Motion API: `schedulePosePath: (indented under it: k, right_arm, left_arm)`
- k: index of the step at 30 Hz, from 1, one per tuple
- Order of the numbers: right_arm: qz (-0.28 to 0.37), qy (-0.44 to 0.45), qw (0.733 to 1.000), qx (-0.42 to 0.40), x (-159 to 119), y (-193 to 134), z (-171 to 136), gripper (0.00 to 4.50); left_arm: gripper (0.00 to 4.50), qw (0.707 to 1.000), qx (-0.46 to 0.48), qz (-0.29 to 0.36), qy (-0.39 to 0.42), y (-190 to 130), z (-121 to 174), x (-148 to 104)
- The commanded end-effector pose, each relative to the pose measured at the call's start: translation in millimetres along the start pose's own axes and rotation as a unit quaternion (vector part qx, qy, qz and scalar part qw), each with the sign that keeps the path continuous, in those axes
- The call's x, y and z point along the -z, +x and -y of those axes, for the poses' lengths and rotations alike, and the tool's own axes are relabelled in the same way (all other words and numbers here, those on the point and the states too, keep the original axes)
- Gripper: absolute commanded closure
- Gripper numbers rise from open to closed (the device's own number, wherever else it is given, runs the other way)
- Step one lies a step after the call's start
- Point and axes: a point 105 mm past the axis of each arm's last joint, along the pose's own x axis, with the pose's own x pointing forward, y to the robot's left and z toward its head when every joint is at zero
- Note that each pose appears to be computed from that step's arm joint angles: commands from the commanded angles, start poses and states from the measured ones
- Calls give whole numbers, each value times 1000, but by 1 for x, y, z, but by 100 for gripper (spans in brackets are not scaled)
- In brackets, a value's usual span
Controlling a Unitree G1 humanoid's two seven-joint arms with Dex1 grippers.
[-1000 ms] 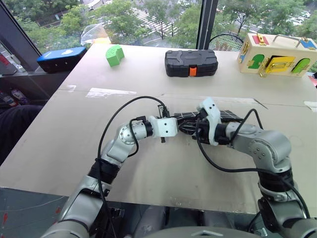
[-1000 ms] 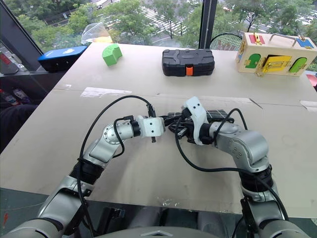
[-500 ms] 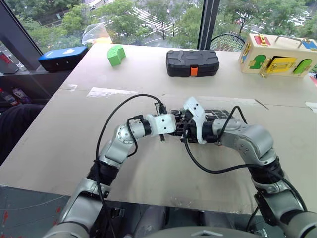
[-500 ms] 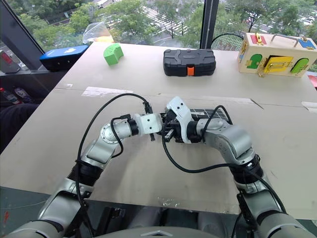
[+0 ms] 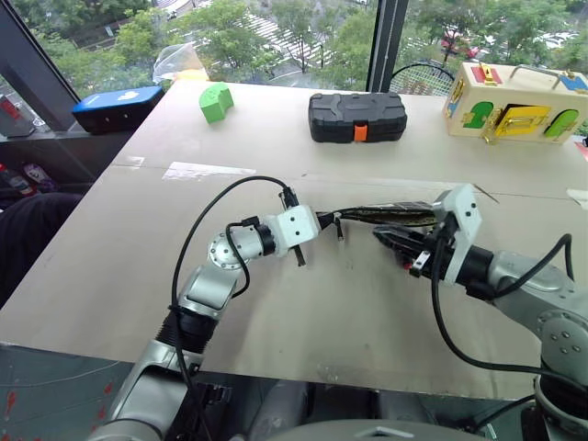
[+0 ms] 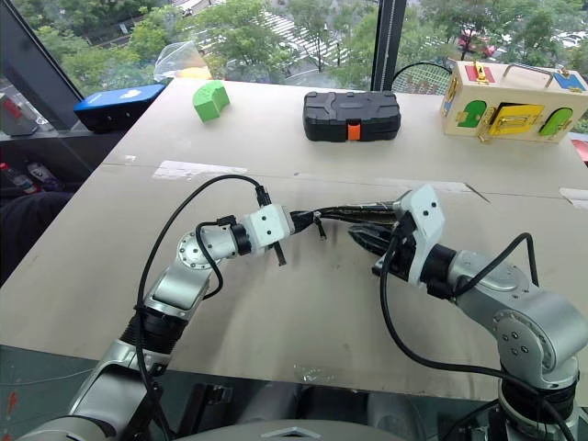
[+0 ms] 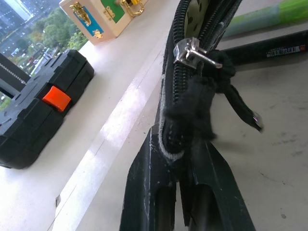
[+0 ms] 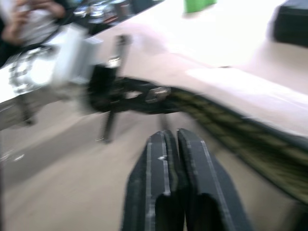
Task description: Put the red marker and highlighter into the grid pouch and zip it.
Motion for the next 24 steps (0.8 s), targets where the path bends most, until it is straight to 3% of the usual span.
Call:
schedulePosePath:
  k: [1, 7, 13, 15, 18, 20, 23, 24]
  right_arm:
    - [-1, -10, 998, 56, -5, 2, 16, 441]
    - [-64, -27, 993, 92, 15, 12, 28, 441]
    - [-101, -167, 974, 113, 17, 32, 33, 441]
    - [-109, -257, 955, 103, 15, 42, 30, 441]
    - [-141, -431, 890, 50, 23, 53, 25, 441]
    - [-158, -489, 857, 30, 29, 55, 29, 369]
    - [-162, -530, 832, 31, 27, 54, 39, 224]
    - [-163, -538, 827, 33, 24, 52, 42, 197]
  left_arm:
    - [450, 999, -13, 29, 22, -2, -11, -17]
    - [450, 999, -5, 41, 32, 1, -10, -23]
    - [450, 998, 4, 48, 36, 1, -5, -26]
    - [450, 998, 6, 46, 36, 1, -4, -25]
    - [450, 999, 5, 37, 36, 0, -6, -22]
    - [450, 999, 1, 27, 35, 0, -9, -18]
    - [450, 999, -5, 15, 33, -2, -12, -14]
    - [450, 999, -7, 11, 30, -3, -13, -12]
